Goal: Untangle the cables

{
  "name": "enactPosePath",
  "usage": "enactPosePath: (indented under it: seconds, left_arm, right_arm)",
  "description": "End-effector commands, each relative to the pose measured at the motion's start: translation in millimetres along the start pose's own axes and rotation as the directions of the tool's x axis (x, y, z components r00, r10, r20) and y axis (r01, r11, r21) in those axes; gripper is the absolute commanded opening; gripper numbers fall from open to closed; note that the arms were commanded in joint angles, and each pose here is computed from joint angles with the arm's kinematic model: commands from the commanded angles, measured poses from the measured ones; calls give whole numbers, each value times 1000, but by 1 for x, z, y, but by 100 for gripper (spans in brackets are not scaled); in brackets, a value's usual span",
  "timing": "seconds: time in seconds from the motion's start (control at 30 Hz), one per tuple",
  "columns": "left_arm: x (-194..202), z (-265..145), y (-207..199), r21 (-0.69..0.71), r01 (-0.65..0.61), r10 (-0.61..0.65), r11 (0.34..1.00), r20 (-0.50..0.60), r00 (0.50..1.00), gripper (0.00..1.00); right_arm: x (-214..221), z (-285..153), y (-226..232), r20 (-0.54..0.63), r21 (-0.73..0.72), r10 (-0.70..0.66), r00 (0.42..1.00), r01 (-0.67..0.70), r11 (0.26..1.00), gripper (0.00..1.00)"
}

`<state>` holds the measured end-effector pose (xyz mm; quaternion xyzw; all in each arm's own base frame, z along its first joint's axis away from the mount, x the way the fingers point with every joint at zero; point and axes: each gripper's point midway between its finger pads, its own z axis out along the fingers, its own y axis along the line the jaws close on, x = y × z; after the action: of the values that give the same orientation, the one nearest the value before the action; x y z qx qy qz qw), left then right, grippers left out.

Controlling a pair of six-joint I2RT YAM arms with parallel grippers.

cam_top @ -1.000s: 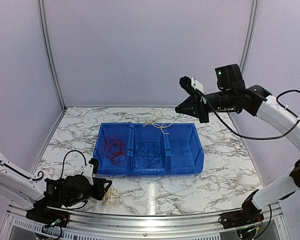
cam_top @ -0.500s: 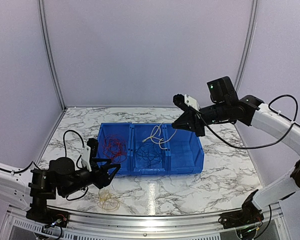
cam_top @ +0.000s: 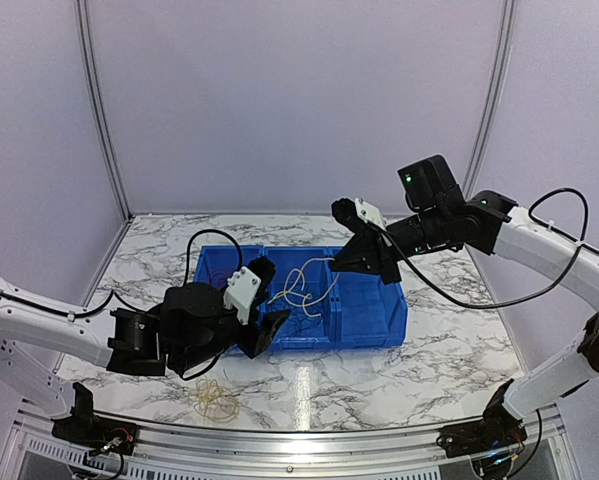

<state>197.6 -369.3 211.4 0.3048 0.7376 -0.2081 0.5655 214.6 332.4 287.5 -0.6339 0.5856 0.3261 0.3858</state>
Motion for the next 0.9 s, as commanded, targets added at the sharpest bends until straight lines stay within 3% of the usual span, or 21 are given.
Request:
enactPosePath:
  seconds: [0.0,0.33,0.53,0.73,0.87]
  left_arm:
    - [-9,11,13,-45,-59,58,997,-17,998,52]
    - [-15,29,41,-101,-35,37,994,18,999,19]
    - [-1,25,82,-239,-9,9,971,0,1000,0]
    - [-2,-14,136,-441,78,-52,894,70,996,0]
    - [-11,-41,154,-473,159,-97,866,153,983,0]
  right_arm:
    - [-18,-3,8,39,-37,-9,999,11,999,0]
    - [-30,-12,13,60,-51,-10,998,13,999,0]
    - [-41,-30,15,64,-14,-41,997,42,999,0]
    - [-17,-41,-12,-32,130,-25,999,29,991,0]
    - [12,-44,-38,-142,231,33,989,1,973,0]
